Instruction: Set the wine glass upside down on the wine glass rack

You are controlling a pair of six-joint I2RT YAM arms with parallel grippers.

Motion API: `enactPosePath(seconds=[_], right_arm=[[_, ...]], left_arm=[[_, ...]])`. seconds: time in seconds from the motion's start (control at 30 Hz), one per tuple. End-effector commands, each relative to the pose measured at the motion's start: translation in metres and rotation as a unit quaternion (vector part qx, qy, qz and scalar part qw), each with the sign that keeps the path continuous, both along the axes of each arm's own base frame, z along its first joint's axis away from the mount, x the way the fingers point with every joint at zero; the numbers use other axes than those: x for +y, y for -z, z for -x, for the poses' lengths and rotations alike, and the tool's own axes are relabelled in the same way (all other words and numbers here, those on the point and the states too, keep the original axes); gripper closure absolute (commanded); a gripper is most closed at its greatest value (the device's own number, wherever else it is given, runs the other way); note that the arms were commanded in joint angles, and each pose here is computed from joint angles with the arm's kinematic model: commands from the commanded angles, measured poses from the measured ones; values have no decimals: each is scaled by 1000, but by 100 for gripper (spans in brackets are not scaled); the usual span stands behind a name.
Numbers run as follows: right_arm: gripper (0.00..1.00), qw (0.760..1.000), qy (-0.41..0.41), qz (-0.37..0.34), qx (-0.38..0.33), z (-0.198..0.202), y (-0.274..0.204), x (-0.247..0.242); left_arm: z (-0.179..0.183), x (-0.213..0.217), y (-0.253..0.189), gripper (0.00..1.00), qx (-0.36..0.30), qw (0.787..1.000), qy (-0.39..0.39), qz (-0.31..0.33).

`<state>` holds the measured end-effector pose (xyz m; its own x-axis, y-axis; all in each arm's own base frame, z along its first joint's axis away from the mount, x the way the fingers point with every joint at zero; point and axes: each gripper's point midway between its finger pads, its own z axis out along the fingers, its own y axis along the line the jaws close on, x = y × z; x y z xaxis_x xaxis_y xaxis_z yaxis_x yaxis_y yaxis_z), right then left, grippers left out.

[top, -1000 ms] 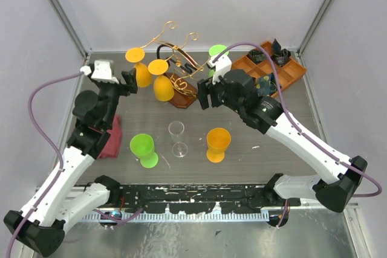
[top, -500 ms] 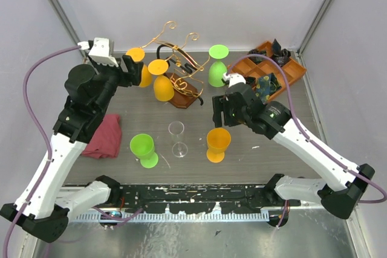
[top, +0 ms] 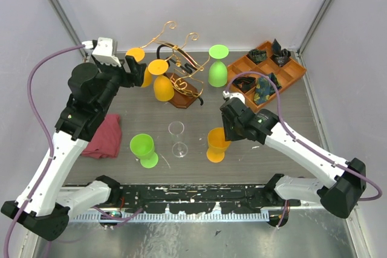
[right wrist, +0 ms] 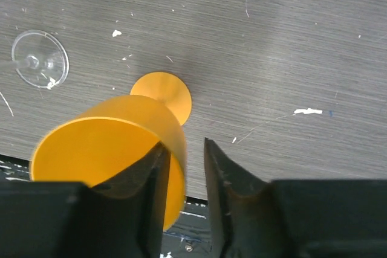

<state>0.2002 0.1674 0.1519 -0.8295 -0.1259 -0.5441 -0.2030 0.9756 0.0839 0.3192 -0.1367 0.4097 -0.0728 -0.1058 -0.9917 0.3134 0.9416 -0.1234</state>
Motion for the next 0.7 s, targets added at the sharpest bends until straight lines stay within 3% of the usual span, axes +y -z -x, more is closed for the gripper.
enactPosePath(seconds=[0.0, 0.13, 0.43, 0.67], right_arm=[[76, 1000, -5, -17, -26, -12, -13, 11], [99, 999, -5, 12, -41, -18, -28, 2], [99, 983, 73, 86, -147, -50, -118, -36], [99, 922, 144, 221, -283, -80, -216, -89]], left_arm=[[3, 0, -11, 20, -16, 1000, 4, 5], [3, 0, -12, 21, -16, 1000, 3, 13], [11, -8, -33, 23, -51, 996, 25, 73], [10, -21, -45, 19, -31, 993, 49, 101]])
